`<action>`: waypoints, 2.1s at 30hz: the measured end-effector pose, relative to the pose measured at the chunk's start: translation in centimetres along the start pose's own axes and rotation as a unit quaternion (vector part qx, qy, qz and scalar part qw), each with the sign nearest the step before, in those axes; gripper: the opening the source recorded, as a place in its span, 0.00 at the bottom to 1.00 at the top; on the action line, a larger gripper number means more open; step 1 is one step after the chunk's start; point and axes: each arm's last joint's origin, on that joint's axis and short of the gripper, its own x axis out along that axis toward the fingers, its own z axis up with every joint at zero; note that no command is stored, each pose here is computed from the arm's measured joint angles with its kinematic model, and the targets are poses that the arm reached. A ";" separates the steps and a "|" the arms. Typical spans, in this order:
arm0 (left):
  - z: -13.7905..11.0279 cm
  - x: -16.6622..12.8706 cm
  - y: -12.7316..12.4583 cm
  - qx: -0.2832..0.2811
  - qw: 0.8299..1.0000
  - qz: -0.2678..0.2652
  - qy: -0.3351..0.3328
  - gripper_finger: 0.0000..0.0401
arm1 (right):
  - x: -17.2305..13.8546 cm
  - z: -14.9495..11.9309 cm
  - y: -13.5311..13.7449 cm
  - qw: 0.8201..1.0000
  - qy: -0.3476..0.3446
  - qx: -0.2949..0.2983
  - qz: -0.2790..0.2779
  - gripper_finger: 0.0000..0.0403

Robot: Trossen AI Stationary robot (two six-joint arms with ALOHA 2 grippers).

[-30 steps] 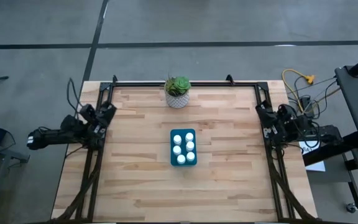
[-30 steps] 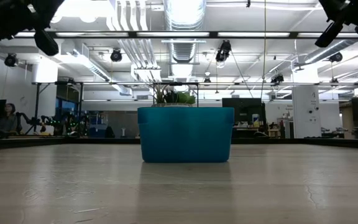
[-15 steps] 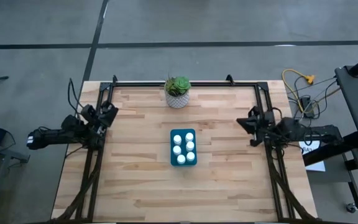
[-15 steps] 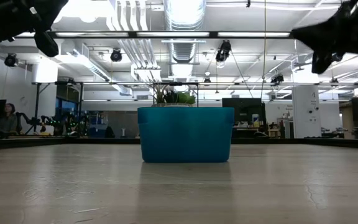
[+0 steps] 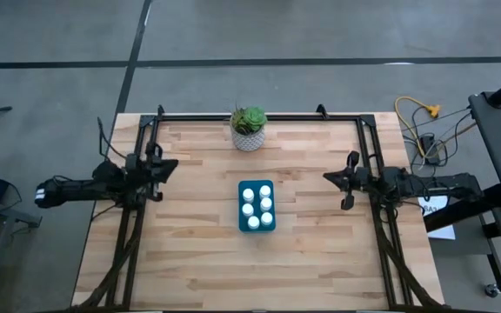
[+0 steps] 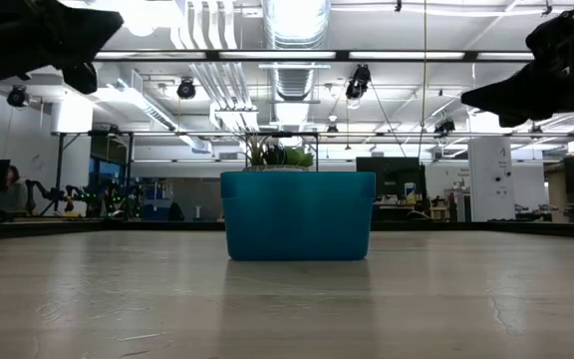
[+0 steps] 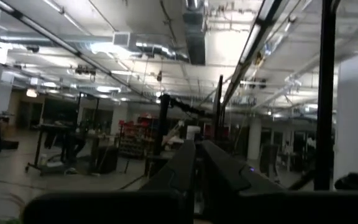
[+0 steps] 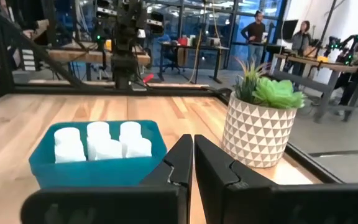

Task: Pick and place pill bottles into a basket
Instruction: Return to Home Position

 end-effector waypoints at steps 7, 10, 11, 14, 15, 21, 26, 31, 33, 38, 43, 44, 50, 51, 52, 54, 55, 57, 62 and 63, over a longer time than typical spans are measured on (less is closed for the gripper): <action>-1.2 0.2 -0.4 0.035 0.995 -0.072 0.061 0.03 | 0.3 -0.3 0.1 1.000 0.021 0.016 0.001 0.02; -2.0 0.1 -0.6 0.042 0.987 -0.118 0.098 0.03 | 0.4 -0.5 0.1 0.999 0.029 0.017 0.001 0.02; -2.3 0.1 -0.6 0.039 0.985 -0.125 0.115 0.03 | 0.4 -0.5 0.1 0.999 0.031 0.016 0.001 0.02; -3.0 -0.1 -0.5 0.023 0.980 -0.122 0.154 0.03 | 0.4 -0.6 0.1 0.999 0.036 0.016 0.001 0.02; -3.1 -0.1 -0.5 0.021 0.979 -0.121 0.162 0.03 | 0.5 -0.6 0.2 0.999 0.037 0.016 0.001 0.02; -3.8 -0.4 -0.4 0.012 0.973 -0.114 0.202 0.03 | 0.5 -0.7 0.2 0.999 0.045 0.013 0.001 0.02; -4.3 -0.8 -0.3 0.005 0.967 -0.110 0.230 0.03 | 0.6 -0.9 0.2 0.998 0.054 0.012 0.002 0.02; -4.6 -1.1 -0.3 -0.023 0.962 -0.099 0.255 0.03 | 0.7 -1.1 0.3 0.998 0.063 0.009 0.002 0.02; -4.5 -1.1 -0.3 -0.018 0.962 -0.100 0.254 0.03 | 0.8 -1.1 0.3 0.998 0.065 0.008 0.002 0.02; -4.4 -1.1 -0.3 0.002 0.963 -0.106 0.247 0.03 | 0.8 -1.3 0.3 0.997 0.073 0.006 0.002 0.02; -4.4 -1.1 -0.3 0.002 0.964 -0.106 0.245 0.03 | 1.0 -1.5 0.3 0.996 0.086 0.002 0.002 0.02; -4.4 -1.1 -0.3 0.001 0.963 -0.106 0.246 0.03 | 1.0 -1.5 0.3 0.996 0.088 0.002 0.002 0.02; -4.3 -1.1 -0.3 0.000 0.964 -0.107 0.242 0.03 | 1.0 -1.6 0.3 0.996 0.089 0.004 0.002 0.02; -4.3 -1.0 -0.3 0.000 0.965 -0.108 0.240 0.03 | 1.0 -1.6 0.3 0.996 0.089 0.004 0.002 0.02; -4.2 -1.0 -0.3 0.000 0.965 -0.108 0.239 0.03 | 1.0 -1.6 0.4 0.996 0.089 0.004 0.002 0.02; -4.3 -1.0 -0.3 0.000 0.965 -0.107 0.241 0.03 | 1.0 -1.6 0.3 0.996 0.089 0.003 0.002 0.02; -4.3 -1.0 -0.3 0.000 0.965 -0.107 0.240 0.03 | 1.0 -1.6 0.3 0.996 0.089 0.003 0.002 0.02; -4.3 -1.0 -0.3 0.000 0.965 -0.107 0.240 0.03 | 1.0 -1.6 0.3 0.996 0.089 0.003 0.002 0.02; -4.3 -1.0 -0.3 0.000 0.964 -0.107 0.243 0.03 | 1.0 -1.6 0.3 0.996 0.089 0.015 0.001 0.02; -4.4 -1.0 -0.3 0.002 0.964 -0.107 0.243 0.03 | 1.0 -1.6 0.3 0.996 0.089 0.020 0.001 0.02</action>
